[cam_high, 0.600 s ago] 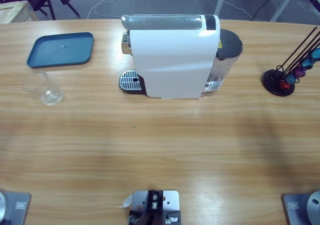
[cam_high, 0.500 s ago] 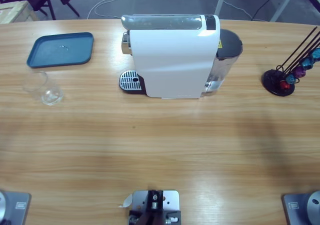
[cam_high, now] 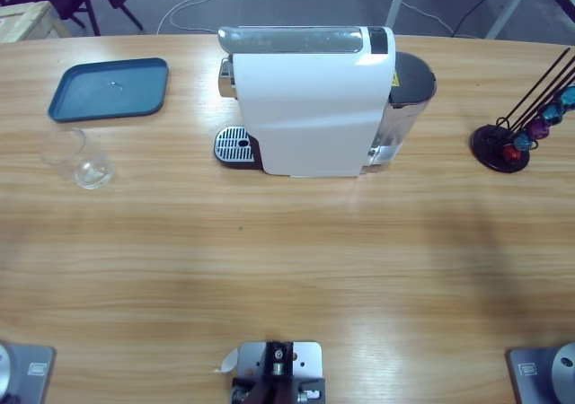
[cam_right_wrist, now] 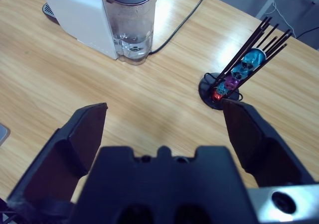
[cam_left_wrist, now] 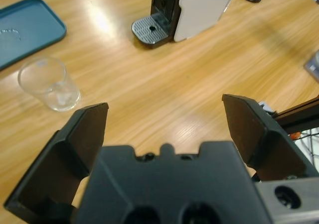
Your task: Pour coffee
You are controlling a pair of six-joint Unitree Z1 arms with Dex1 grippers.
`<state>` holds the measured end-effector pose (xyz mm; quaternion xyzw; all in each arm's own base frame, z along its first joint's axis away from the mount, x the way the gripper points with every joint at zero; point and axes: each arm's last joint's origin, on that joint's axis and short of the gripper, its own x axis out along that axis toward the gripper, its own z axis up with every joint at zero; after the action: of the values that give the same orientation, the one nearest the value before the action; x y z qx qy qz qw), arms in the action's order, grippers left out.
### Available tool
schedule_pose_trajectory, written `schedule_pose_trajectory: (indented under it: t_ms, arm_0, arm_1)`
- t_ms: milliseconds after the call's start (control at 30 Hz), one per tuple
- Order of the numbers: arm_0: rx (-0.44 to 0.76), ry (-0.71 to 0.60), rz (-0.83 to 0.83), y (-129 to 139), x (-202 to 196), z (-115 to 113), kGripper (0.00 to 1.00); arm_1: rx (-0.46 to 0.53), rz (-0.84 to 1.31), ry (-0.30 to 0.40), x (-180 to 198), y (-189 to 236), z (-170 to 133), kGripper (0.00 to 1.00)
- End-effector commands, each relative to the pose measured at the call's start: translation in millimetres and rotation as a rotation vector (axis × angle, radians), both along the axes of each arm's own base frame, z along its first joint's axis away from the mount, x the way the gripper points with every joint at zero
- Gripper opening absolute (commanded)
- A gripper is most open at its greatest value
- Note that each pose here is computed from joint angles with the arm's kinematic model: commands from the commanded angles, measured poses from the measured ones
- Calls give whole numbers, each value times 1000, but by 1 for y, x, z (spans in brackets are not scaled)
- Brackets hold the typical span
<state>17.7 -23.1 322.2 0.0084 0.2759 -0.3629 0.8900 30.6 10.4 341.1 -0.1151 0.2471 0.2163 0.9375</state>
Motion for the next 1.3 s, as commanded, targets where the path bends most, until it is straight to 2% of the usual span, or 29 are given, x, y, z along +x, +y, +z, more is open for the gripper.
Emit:
schedule_pose_trajectory:
  t_ms: [33, 133, 233, 300, 433, 533, 700, 833, 900, 1000, 1067, 1133, 1167, 1300]
  arm_0:
    - [9, 177, 5, -63, 78, 57, 996]
    - [-13, 248, 69, -94, 124, 76, 996]
    - [-30, 321, 115, -125, 169, 82, 996]
    - [-46, 393, 144, -145, 198, 76, 996]
    - [-67, 431, 214, -168, 233, 69, 996]
    - [-166, 473, 299, -177, 257, 60, 987]
    - [-267, 584, 317, -203, 290, 34, 989]
    - [-280, 684, 226, -217, 299, 20, 979]
    - [-280, 730, 178, -222, 297, 14, 940]
    - [-269, 746, 162, -224, 290, 12, 908]
    - [-267, 747, 163, -223, 288, 13, 831]
    - [-268, 738, 165, -221, 286, 15, 673]
    - [-268, 734, 169, -220, 285, 16, 643]
    - [-246, 755, 189, -214, 277, 14, 642]
  arm_1:
    - [-22, 3, 32, 4, 4, -8, 1000]
    - [-20, 3, 28, 3, 3, -8, 1000]
    - [-17, 3, 25, 2, 2, -9, 1000]
    - [-21, 3, 30, 4, 3, -8, 1000]
    - [-33, 3, 45, 8, 7, -7, 1000]
    - [-34, 2, 45, 7, 6, -7, 1000]
    - [-35, 2, 48, 8, 7, -7, 1000]
    - [-40, 1, 53, 10, 8, -7, 1000]
    - [-41, 1, 55, 10, 9, -7, 1000]
    - [-41, 1, 55, 10, 9, -7, 1000]
    - [-40, 1, 54, 10, 9, -7, 1000]
    - [-40, 1, 54, 10, 9, -7, 1000]
    - [-40, 1, 54, 10, 9, -7, 1000]
    - [-40, 1, 53, 10, 8, -7, 1000]
